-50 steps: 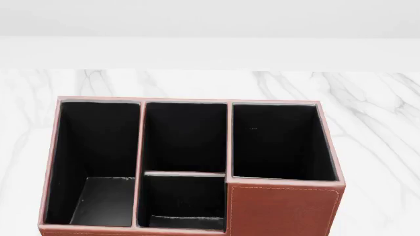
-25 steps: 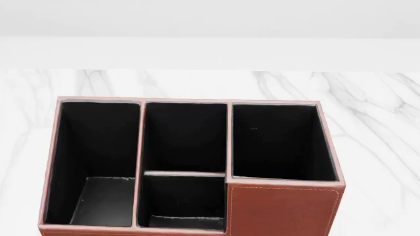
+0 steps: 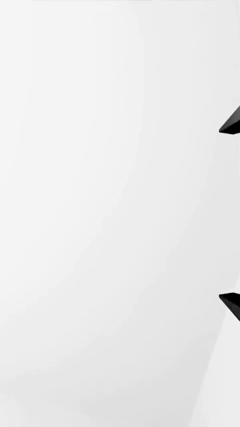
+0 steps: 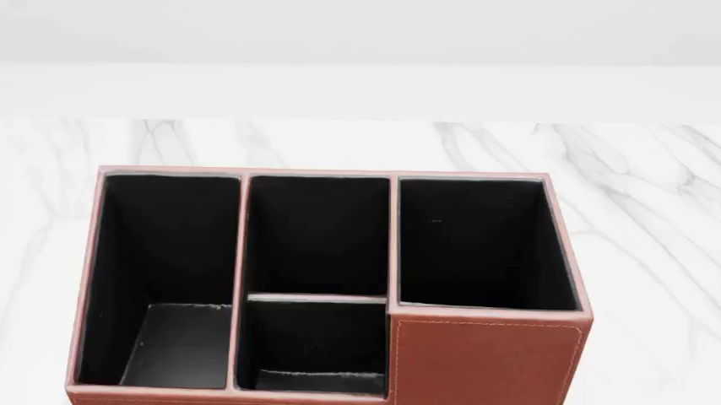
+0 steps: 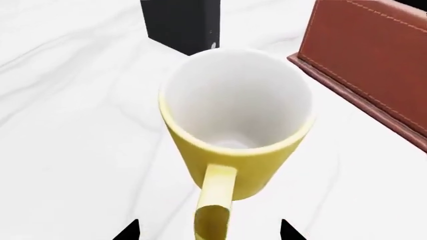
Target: Pick up the yellow and white mug and place it to the right of the caddy.
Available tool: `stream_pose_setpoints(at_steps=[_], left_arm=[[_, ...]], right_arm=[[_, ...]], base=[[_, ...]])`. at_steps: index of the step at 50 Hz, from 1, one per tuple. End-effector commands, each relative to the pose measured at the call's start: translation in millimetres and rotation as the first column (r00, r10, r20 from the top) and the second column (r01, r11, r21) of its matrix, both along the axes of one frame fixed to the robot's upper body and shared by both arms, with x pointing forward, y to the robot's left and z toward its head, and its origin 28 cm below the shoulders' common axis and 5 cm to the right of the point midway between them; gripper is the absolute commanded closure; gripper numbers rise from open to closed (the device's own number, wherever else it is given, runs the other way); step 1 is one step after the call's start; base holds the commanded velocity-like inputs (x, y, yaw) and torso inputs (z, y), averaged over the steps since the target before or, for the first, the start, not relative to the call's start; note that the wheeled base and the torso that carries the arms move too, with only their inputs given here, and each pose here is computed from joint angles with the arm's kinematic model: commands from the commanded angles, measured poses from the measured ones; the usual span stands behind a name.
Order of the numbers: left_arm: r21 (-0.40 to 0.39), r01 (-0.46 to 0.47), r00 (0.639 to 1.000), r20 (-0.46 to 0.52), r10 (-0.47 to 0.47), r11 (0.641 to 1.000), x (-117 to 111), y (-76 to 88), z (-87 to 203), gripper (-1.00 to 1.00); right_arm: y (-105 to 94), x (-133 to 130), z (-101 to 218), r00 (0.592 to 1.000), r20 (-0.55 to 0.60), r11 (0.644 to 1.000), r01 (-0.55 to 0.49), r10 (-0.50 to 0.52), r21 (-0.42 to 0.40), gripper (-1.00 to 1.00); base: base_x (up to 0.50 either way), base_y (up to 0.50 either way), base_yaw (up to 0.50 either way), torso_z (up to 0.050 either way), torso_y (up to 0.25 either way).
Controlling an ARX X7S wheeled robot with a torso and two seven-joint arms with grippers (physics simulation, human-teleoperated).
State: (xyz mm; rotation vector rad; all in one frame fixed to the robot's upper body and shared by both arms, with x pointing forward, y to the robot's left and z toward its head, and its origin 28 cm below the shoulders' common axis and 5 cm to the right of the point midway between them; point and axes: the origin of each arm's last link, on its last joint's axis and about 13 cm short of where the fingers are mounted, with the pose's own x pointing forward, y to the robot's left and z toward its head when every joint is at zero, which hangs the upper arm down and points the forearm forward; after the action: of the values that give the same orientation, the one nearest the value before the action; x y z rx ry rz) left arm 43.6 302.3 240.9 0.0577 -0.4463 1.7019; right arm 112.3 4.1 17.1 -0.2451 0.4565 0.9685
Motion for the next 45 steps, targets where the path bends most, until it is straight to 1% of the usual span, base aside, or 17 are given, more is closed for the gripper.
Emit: stream_pose_setpoints(at_steps=[1, 7, 8, 9, 11, 26, 28, 29, 32, 33, 34, 36, 38, 45], left_arm=[[0.002, 0.002, 1.000, -0.002, -0.002, 1.000, 0.8, -0.7, 0.0, -1.00], [0.002, 0.002, 1.000, -0.002, -0.002, 1.000, 0.6, -0.5, 0.0, -1.00], [0.001, 0.003, 1.000, -0.002, -0.003, 1.000, 0.7, -0.6, 0.0, -1.00], [0.002, 0.004, 1.000, -0.004, -0.004, 1.000, 1.8, -1.7, -0.2, -1.00], [0.003, 0.006, 1.000, -0.006, -0.006, 1.000, 2.6, -2.5, -0.3, -1.00], [0.005, 0.012, 1.000, -0.007, -0.012, 1.000, 3.4, -3.1, -0.2, -1.00], [0.004, 0.013, 1.000, -0.007, -0.013, 1.000, 3.7, -3.5, -0.4, -1.00], [0.005, 0.015, 1.000, -0.008, -0.015, 1.000, 4.1, -3.8, -0.4, -1.00], [0.005, 0.017, 1.000, -0.010, -0.017, 1.000, 4.9, -4.7, -0.6, -1.00], [0.006, 0.017, 1.000, -0.011, -0.017, 1.000, 5.0, -4.8, -0.6, -1.00], [0.005, 0.017, 1.000, -0.010, -0.017, 1.000, 4.8, -4.6, -0.5, -1.00], [0.004, 0.016, 1.000, -0.010, -0.016, 1.000, 4.6, -4.5, -0.6, -1.00], [0.005, 0.019, 1.000, -0.012, -0.019, 1.000, 5.8, -5.8, -0.9, -1.00], [0.003, 0.020, 1.000, -0.012, -0.020, 1.000, 5.5, -5.4, -0.9, -1.00]], right_arm=[[0.7, 1.6, -9.8, 1.000, -0.016, 1.000, -0.002, 0.002, -0.026, -1.00], [0.4, 1.4, -10.9, 1.000, -0.012, 1.000, -0.001, 0.001, -0.028, -1.00], [0.3, 1.7, -10.5, 1.000, -0.008, 0.999, 0.007, -0.007, -0.032, 1.00], [-0.3, 0.7, -8.5, 1.000, 0.003, 1.000, -0.002, 0.002, -0.020, 1.00], [-0.3, 1.1, -7.5, 1.000, 0.013, 0.999, 0.017, -0.016, -0.027, 1.00], [-2.1, -0.7, 0.3, 0.996, 0.074, 0.999, 0.041, -0.039, -0.015, 1.00], [-2.1, -0.7, 2.7, 0.992, 0.114, 0.998, 0.065, -0.062, -0.019, 1.00], [-2.1, -1.1, 6.5, 0.987, 0.142, 0.996, 0.084, -0.081, -0.019, 1.00], [-3.1, -3.8, 18.3, 0.980, 0.180, 0.996, 0.090, -0.090, 0.006, 1.00], [-3.4, -4.0, 21.2, 0.975, 0.202, 0.995, 0.096, -0.095, 0.002, 1.00], [-4.4, -7.1, 28.5, 0.967, 0.239, 0.996, 0.090, -0.092, 0.019, 1.00], [-5.2, -8.8, 34.5, 0.962, 0.255, 0.995, 0.089, -0.095, 0.035, 1.00], [-6.0, -12.7, 42.9, 0.944, 0.315, 0.995, 0.094, -0.102, 0.043, 1.00], [-8.1, -23.9, 67.4, 0.936, 0.342, 0.992, 0.047, -0.085, 0.118, 1.00]], base=[[0.00, 0.00, 0.00, 0.000, 0.000], [0.00, 0.00, 0.00, 0.000, 0.000], [0.00, 0.00, 0.00, 0.000, 0.000], [0.00, 0.00, 0.00, 0.000, 0.000], [0.00, 0.00, 0.00, 0.000, 0.000], [0.00, 0.00, 0.00, 0.000, 0.001], [0.00, 0.00, 0.00, 0.000, 0.000], [0.00, 0.00, 0.00, 0.000, 0.000], [0.00, 0.00, 0.00, 0.000, 0.000], [0.00, 0.00, 0.00, 0.000, 0.000], [0.00, 0.00, 0.00, 0.000, 0.000], [0.00, 0.00, 0.00, 0.000, 0.000], [0.00, 0.00, 0.00, 0.000, 0.000], [0.00, 0.00, 0.00, 0.000, 0.000]])
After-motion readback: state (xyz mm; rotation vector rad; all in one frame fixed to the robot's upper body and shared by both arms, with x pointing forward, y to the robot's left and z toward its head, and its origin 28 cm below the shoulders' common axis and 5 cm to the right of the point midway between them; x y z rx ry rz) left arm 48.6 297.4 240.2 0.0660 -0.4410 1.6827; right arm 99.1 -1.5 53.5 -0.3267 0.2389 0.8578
